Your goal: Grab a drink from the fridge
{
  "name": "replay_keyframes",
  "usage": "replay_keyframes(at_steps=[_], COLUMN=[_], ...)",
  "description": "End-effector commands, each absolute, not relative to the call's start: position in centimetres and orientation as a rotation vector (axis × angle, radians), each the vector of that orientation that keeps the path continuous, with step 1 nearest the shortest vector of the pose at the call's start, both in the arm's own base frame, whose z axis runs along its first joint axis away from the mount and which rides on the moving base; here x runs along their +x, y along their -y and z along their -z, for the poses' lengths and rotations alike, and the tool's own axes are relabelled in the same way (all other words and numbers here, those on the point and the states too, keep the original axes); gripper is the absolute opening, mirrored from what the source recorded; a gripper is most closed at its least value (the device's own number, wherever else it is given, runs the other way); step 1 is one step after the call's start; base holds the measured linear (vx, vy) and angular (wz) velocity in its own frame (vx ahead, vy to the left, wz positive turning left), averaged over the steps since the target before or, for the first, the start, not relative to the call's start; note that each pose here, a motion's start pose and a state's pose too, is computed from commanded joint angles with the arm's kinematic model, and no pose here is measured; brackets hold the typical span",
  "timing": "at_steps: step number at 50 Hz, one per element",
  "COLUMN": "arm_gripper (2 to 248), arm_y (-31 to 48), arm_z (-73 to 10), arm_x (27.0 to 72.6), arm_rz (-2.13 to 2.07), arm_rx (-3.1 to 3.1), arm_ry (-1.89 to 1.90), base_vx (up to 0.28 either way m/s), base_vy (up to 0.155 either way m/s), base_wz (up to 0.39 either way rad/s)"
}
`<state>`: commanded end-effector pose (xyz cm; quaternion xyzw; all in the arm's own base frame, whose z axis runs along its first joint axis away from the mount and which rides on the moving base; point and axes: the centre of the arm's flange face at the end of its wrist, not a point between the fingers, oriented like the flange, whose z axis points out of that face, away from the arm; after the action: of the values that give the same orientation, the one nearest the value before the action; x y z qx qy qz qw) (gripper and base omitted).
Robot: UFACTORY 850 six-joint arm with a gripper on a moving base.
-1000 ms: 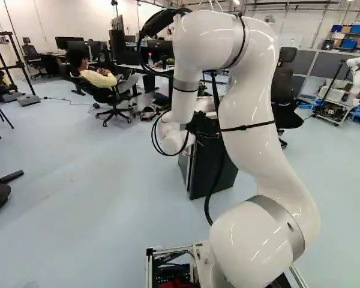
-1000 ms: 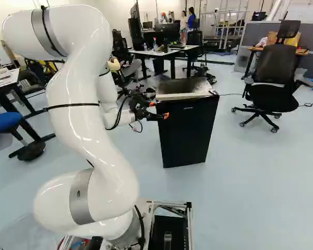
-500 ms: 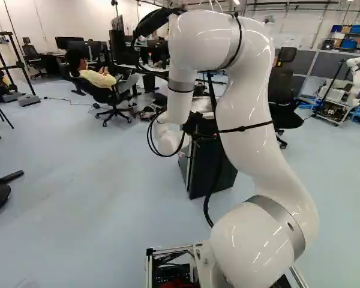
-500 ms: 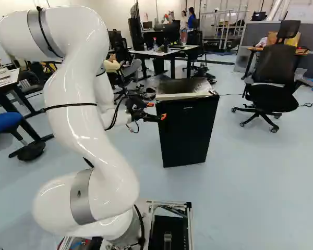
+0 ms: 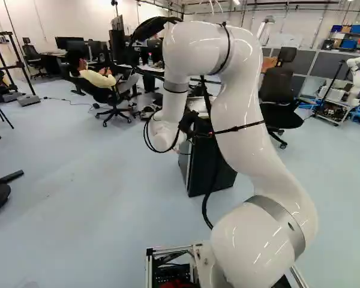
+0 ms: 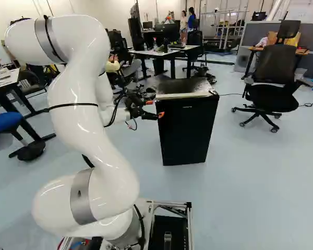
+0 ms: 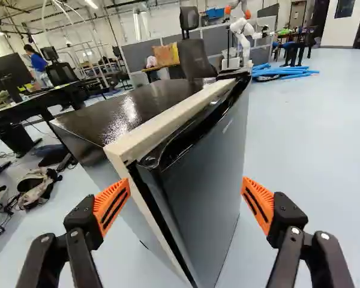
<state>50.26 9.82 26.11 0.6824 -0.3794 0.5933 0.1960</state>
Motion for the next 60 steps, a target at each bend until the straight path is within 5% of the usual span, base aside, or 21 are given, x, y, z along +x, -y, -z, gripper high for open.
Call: replay_keyframes(at_steps=[60], arm_gripper=[247], arm_y=[-9.8], arm_z=[-26.0], arm_x=[51.7], arm_rz=[-1.673], arm_rx=[1.896], arm_ry=[1.084], base_vx=[0.0], base_vy=[0.0], base_wz=[0.0])
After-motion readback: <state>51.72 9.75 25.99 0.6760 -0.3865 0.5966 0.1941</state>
